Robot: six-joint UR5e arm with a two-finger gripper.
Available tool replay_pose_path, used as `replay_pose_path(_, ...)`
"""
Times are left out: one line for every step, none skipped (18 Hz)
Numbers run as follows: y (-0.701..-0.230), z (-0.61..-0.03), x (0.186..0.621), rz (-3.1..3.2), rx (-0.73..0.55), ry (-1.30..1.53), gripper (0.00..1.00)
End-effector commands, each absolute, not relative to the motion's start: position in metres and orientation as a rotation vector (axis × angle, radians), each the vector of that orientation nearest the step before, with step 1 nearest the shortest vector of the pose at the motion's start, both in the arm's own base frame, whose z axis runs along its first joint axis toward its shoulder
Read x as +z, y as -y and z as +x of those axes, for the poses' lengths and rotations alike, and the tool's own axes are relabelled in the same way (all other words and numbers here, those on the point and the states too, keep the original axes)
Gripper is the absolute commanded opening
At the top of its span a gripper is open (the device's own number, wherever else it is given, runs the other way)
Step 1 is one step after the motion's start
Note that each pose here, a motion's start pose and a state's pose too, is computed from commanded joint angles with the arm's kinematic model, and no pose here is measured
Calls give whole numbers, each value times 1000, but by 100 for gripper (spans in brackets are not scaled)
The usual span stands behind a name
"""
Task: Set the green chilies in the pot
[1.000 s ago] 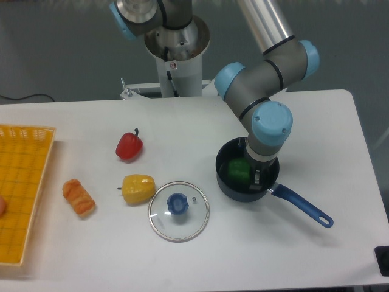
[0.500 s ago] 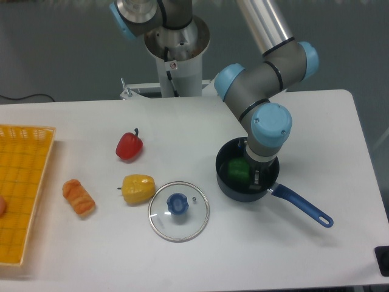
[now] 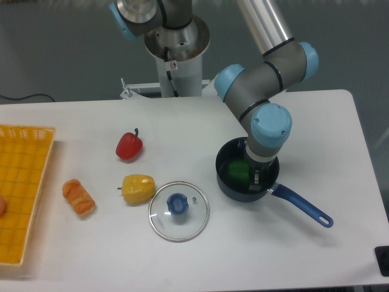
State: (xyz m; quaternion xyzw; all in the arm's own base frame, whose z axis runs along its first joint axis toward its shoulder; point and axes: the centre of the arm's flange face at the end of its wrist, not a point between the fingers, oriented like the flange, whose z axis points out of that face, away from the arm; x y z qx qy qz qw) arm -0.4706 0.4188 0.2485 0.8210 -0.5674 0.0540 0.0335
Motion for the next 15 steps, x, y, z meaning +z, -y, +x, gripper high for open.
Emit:
replay_pose_path(-419,-471,248,2526,166,1746,97)
replay_pose_path(-418,-472,249,2527,164,1744,99)
replay_pose_path(-418,-471,250,2527,162,1744,99)
replay_pose_path(-419,-472,252,2527,155,1743,99)
replay_pose_path(-419,-473,257,2530,143,1739,99)
replay_pose_path(-419,-470,257,2531,142,1740,99)
replay_pose_path(-419,-466,258,2537,142,1735,99)
replay_pose_path(-420,-463,261,2541,136,1732,99)
replay_pose_path(-420,-462,263,2549,133,1723,100)
replay_pose_path(-422,-461,266,2558,126,1711,100)
replay_pose_path(-424,-460,271,2555,109,1714,100)
replay_pose_path(-424,-460,275,2557,99,1712,100)
replay_pose_path(-426,-459,277,2555,92,1714,100)
replay_pose_path(-427,-459,279,2558,87,1710,100)
replay_pose_path(-429,-458,280,2555,84,1716,100)
